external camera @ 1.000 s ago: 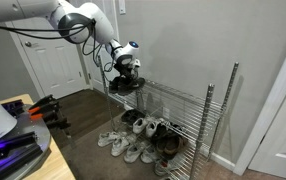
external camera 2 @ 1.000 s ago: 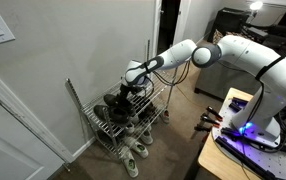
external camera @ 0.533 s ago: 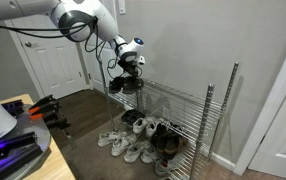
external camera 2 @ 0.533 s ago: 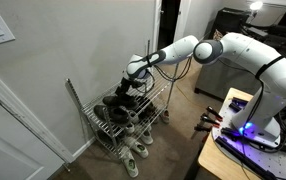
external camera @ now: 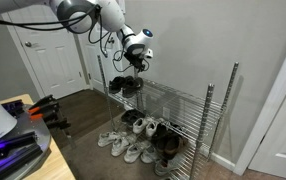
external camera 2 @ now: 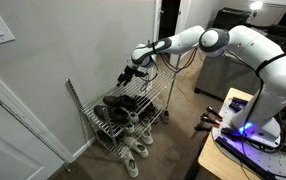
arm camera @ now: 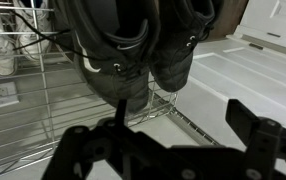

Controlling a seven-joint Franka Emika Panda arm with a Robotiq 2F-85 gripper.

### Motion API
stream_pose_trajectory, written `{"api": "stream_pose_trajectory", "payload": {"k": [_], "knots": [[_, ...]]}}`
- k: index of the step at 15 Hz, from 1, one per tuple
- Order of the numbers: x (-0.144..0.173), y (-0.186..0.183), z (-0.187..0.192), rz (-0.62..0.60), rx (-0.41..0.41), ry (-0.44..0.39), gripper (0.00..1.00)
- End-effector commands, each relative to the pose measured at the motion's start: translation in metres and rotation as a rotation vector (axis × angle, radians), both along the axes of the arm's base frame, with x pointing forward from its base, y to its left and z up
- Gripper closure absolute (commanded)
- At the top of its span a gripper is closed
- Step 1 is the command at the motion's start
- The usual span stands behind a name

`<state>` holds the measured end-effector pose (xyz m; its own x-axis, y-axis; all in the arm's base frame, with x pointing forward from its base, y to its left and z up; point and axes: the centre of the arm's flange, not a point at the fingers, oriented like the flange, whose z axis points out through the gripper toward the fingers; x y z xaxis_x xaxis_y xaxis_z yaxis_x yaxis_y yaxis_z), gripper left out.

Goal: Move the black shoes on the top rack to the left

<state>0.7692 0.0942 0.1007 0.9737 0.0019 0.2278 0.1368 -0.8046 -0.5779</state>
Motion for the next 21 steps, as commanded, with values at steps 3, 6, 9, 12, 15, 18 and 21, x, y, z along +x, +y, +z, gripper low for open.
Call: {"api": "stream_pose_trajectory", "payload": {"k": [3, 6, 9, 12, 15, 18, 21], "knots": [[-0.019, -0.037, 0.019, -0.126, -0.162, -0.129, 0.0], [-0.019, -0.064, 0.022, -0.205, -0.294, -0.196, 0.0], [-0.025, -0.088, 0.021, -0.272, -0.413, -0.157, 0.0], [-0.039, -0.105, 0.028, -0.308, -0.477, -0.071, 0.0], [-0.05, -0.108, 0.032, -0.323, -0.494, -0.02, 0.0], [-0.055, -0.107, 0.032, -0.314, -0.486, 0.026, 0.0], [-0.037, -0.109, 0.018, -0.304, -0.487, -0.002, 0.0]]}}
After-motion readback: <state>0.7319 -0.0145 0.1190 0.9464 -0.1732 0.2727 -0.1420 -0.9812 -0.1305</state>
